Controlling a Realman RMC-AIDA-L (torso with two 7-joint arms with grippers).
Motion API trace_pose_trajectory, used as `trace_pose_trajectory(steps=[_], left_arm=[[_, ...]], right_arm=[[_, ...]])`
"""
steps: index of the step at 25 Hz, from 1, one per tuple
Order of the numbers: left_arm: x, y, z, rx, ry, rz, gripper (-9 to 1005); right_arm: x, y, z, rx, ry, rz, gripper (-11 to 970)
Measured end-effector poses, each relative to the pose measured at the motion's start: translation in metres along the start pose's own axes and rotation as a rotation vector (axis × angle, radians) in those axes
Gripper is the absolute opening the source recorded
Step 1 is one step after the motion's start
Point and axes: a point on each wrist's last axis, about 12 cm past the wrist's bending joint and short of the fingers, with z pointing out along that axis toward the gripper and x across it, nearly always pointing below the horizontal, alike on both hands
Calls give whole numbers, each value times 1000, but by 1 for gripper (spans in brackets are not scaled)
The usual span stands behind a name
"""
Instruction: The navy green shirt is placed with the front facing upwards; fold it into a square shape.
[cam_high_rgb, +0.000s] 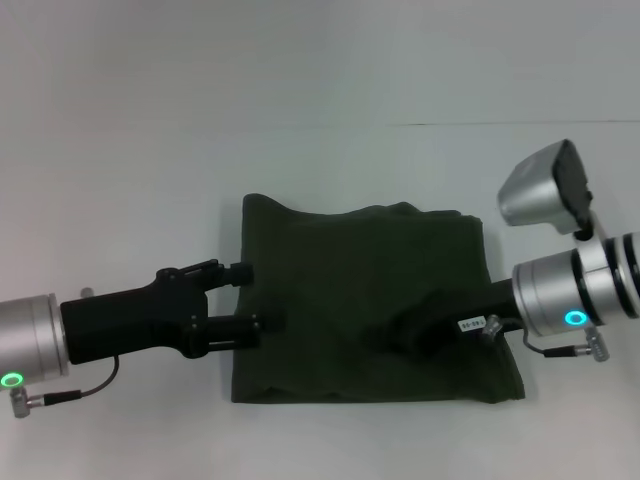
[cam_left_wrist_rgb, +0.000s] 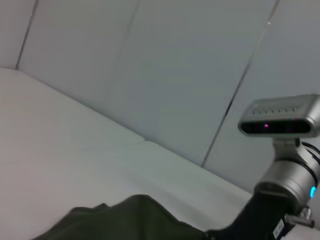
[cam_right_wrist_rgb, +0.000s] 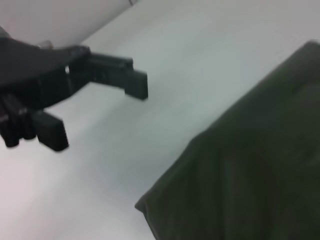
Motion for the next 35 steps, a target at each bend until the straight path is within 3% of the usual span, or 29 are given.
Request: trace_pose_trajectory(steps=[6,18,26,31,35], left_arm=[[2,-3,4,18,11,-2,907],[1,-3,8,20,8,-7,907],[-1,-2,8,14,4,-4,908],[-4,0,10,10,1,1,907],[-6,6,14,-36,3,7,907]], right_arm=[[1,0,-13,-9,-30,8,0],[25,-9,-16,50,61,76,-1],[42,-13,-35,54,36,124,5],[38,-19,-47,68,-65,134,10],[24,-21,-43,90,-123,122,14]])
